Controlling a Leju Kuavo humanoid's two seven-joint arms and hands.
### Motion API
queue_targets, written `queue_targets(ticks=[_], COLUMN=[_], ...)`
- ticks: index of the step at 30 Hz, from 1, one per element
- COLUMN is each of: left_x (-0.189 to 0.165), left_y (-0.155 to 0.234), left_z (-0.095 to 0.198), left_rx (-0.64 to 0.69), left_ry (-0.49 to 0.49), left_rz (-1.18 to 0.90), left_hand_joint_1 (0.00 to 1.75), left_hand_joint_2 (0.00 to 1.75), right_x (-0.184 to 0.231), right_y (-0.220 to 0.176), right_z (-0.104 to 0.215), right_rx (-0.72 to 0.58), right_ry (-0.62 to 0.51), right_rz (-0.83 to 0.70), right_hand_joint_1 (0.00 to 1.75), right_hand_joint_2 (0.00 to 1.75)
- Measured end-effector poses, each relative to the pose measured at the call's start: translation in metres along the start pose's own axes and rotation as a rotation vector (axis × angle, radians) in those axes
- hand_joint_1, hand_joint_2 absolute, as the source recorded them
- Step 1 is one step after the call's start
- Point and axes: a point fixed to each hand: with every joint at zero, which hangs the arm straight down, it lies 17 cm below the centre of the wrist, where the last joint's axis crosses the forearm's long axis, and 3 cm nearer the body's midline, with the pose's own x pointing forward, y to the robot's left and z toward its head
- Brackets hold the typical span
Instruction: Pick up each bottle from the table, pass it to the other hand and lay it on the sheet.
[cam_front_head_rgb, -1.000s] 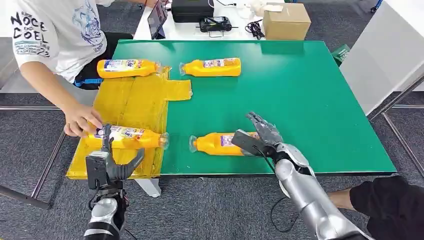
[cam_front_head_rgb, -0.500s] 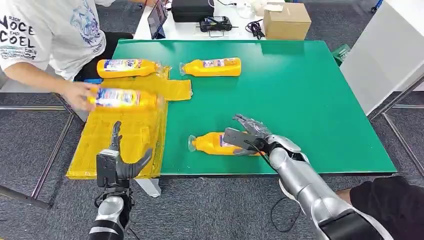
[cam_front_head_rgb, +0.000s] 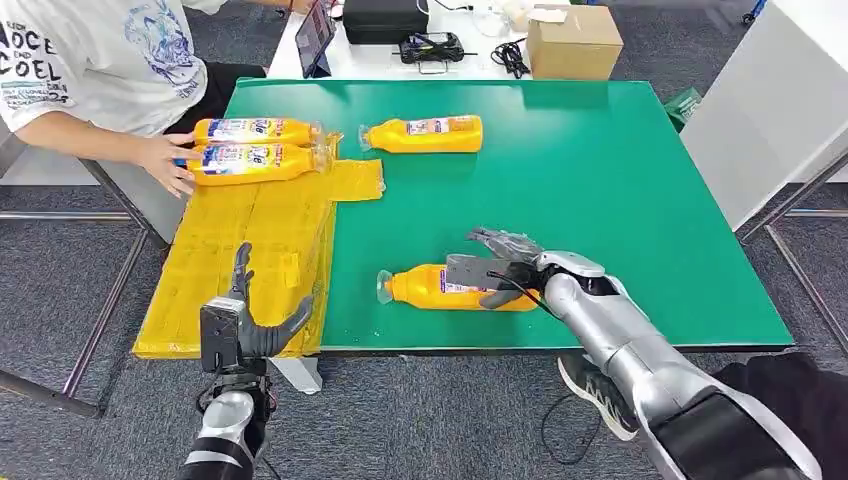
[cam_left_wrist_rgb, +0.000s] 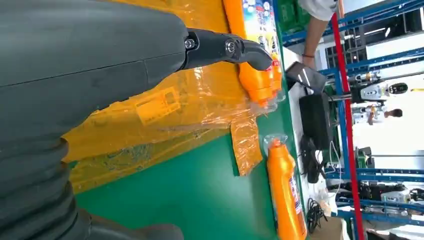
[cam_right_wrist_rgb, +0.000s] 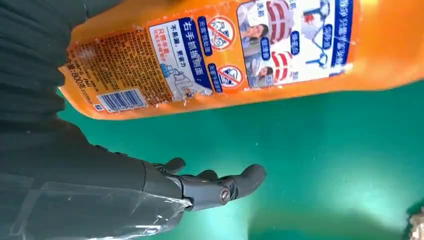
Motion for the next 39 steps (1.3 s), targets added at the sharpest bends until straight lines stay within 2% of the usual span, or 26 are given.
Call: queue_targets(ticks=[17,39], left_x=[-0.002,-0.003], left_y=[-0.006,-0.015], left_z=[-0.001,-0.003], left_rx=[-0.011,-0.031], left_ry=[0.01,0.014], left_rz=[0.012,0.02], left_hand_joint_1=[0.0,0.0], left_hand_joint_2=[1.75,1.75], right_x=[-0.019,-0.003], right_y=[0.012,0.032], right_z=[0.01,0.006], right_rx=[0.064,0.094], right_ry=[0.031,-0.009], right_rz=[0.063,0.124], right_hand_joint_1=[0.0,0.0], right_hand_joint_2=[1.75,1.75])
